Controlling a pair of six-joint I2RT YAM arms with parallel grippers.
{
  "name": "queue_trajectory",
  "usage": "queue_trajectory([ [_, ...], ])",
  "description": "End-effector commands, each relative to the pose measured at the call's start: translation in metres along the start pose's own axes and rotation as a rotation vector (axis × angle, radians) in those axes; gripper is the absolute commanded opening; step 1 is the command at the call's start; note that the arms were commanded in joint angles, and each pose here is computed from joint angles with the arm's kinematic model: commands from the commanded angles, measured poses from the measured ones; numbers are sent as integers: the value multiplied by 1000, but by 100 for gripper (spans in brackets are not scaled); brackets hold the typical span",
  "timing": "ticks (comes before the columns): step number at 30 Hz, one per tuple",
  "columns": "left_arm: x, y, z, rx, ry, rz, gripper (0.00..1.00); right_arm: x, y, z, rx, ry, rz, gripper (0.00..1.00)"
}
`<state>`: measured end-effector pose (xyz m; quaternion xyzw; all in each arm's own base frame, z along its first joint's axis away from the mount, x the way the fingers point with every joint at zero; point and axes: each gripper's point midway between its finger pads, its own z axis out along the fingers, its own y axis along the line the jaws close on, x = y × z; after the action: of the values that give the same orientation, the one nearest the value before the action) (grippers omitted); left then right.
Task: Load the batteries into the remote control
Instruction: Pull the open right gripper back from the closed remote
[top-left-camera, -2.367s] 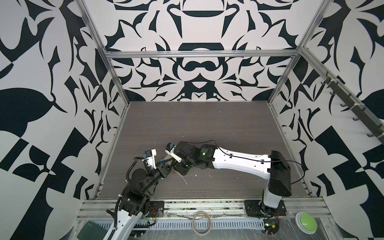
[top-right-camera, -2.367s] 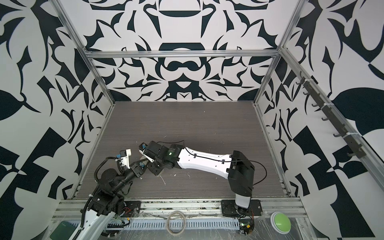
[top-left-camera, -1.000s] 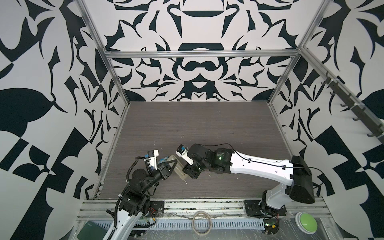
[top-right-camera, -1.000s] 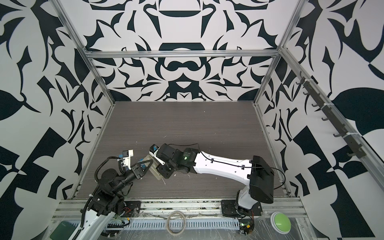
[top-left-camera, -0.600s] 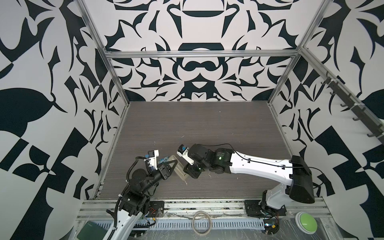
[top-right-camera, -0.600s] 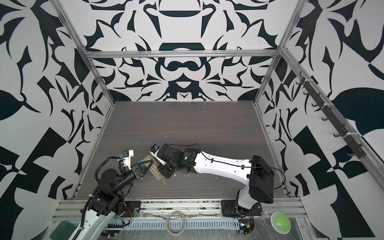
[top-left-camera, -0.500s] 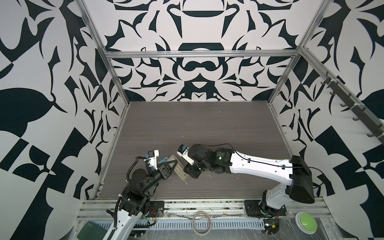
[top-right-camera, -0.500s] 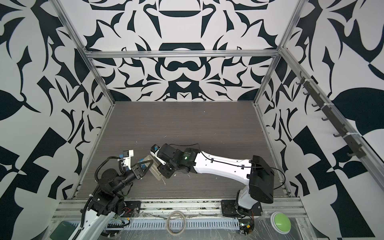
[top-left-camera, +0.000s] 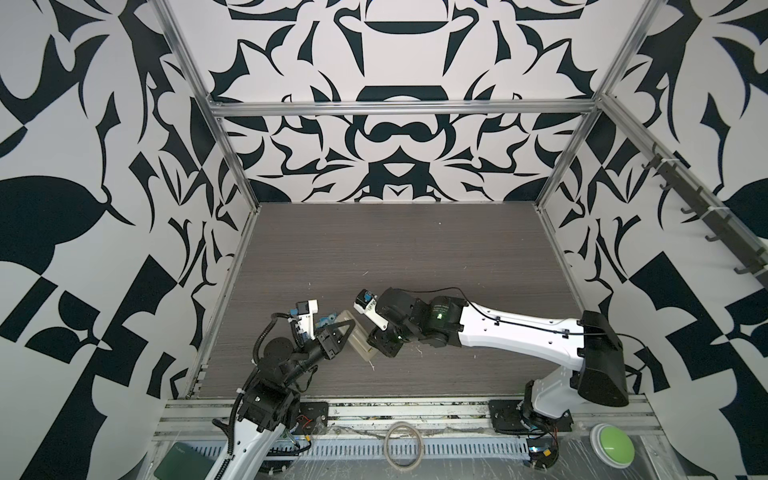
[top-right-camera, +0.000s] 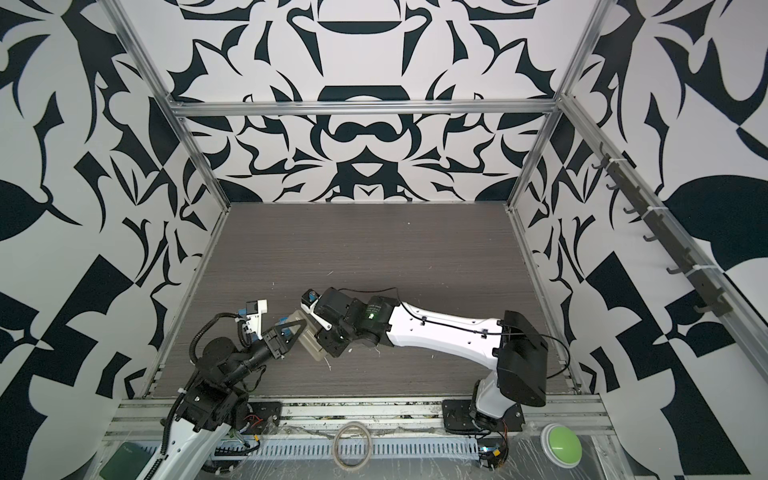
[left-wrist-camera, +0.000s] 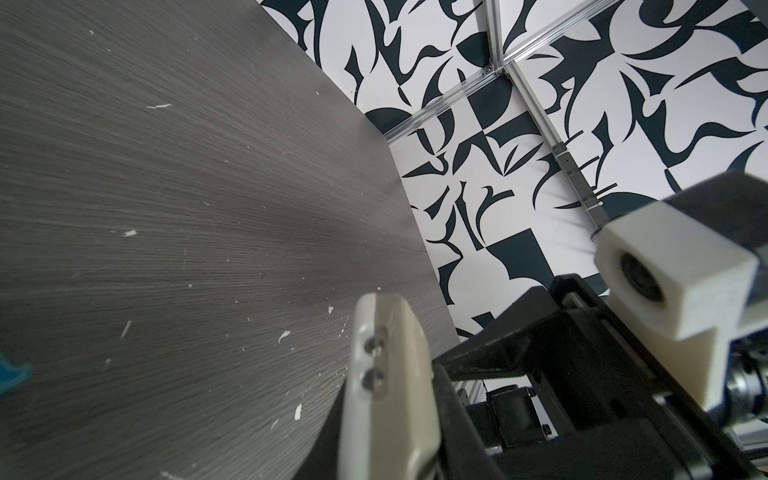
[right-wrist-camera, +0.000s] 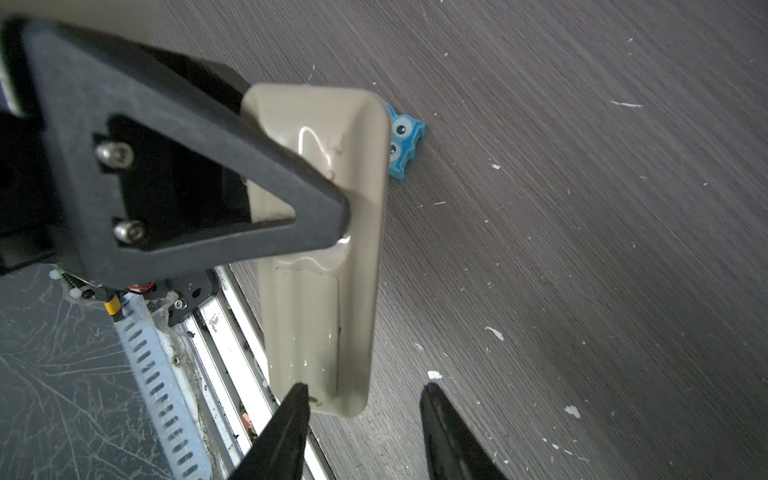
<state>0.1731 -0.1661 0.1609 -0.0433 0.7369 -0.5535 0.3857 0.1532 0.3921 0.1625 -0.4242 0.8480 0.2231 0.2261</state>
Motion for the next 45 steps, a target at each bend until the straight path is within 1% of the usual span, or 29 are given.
queue_trajectory([
  [1,-2,-7,0,29,-8,3,0,2,0,4,-7,9,16,48],
  [15,-3,-9,0,39,-10,0,0,9,-3,18,-1,34,19,48],
  [28,-5,-14,-1,55,-15,-15,0,18,-22,37,72,50,18,48],
  [33,-5,-13,-1,49,-14,-18,0,15,-23,38,70,40,13,48],
  [39,-5,-10,0,34,-13,-18,0,6,-19,29,51,-8,-5,48],
  [42,-6,-8,0,23,-18,-21,0,-1,-11,20,11,-58,-28,50],
  [44,-7,-2,0,-12,-29,-34,0,-8,-6,11,-12,-111,-47,52],
  [45,-8,0,-1,-28,-31,-36,0,-10,-4,6,-20,-133,-55,55],
])
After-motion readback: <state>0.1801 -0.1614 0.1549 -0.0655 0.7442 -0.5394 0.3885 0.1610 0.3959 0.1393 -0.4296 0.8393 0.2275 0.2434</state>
